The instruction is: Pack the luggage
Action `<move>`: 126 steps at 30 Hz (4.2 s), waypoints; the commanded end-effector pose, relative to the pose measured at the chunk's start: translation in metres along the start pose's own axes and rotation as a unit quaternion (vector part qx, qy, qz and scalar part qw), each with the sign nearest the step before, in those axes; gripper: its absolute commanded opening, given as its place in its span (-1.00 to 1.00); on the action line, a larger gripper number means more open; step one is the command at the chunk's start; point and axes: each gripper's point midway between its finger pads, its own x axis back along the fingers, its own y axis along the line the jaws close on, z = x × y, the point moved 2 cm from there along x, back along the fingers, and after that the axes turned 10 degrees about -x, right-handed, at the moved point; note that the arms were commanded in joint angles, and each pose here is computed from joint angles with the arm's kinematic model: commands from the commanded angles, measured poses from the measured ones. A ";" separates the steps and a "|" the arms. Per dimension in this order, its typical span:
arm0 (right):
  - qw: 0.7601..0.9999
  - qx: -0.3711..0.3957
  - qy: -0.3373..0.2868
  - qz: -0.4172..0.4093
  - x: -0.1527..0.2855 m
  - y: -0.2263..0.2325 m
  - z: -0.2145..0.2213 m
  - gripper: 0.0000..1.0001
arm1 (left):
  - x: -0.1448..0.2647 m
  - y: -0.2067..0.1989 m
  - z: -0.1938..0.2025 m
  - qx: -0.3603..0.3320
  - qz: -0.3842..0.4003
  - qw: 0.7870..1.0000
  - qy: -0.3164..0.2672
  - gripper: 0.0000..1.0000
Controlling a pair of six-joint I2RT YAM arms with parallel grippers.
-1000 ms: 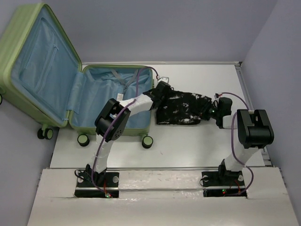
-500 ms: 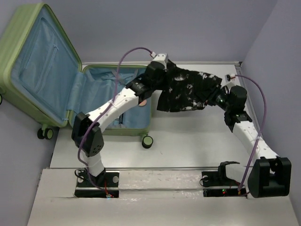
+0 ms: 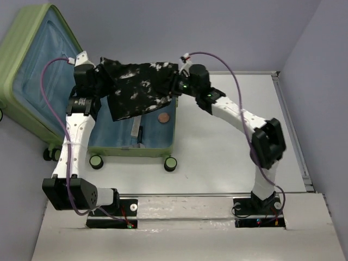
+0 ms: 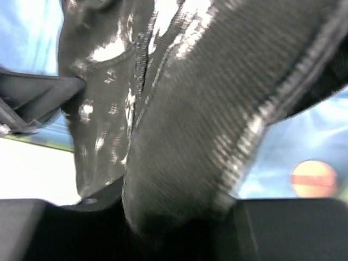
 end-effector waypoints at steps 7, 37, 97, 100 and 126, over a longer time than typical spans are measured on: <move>0.978 0.031 0.160 0.133 -0.100 -0.074 0.080 0.99 | 0.071 0.062 -0.043 -0.005 -0.139 0.982 -0.124 0.98; 0.966 0.210 0.141 0.044 0.053 -0.021 0.087 0.96 | 0.209 0.211 -0.007 0.030 -0.612 0.766 -0.195 0.74; 0.966 0.082 -0.005 0.246 0.165 -0.126 0.044 -0.16 | 0.210 -0.191 0.015 -0.114 0.221 0.960 -0.127 0.81; 0.972 0.088 -0.002 0.219 0.171 -0.106 0.043 -0.86 | 0.148 -0.153 0.001 -0.094 0.148 0.978 -0.110 0.70; 0.928 0.206 0.076 0.301 0.143 -0.082 0.129 0.80 | 0.075 0.109 0.018 0.089 -0.133 0.980 -0.117 0.89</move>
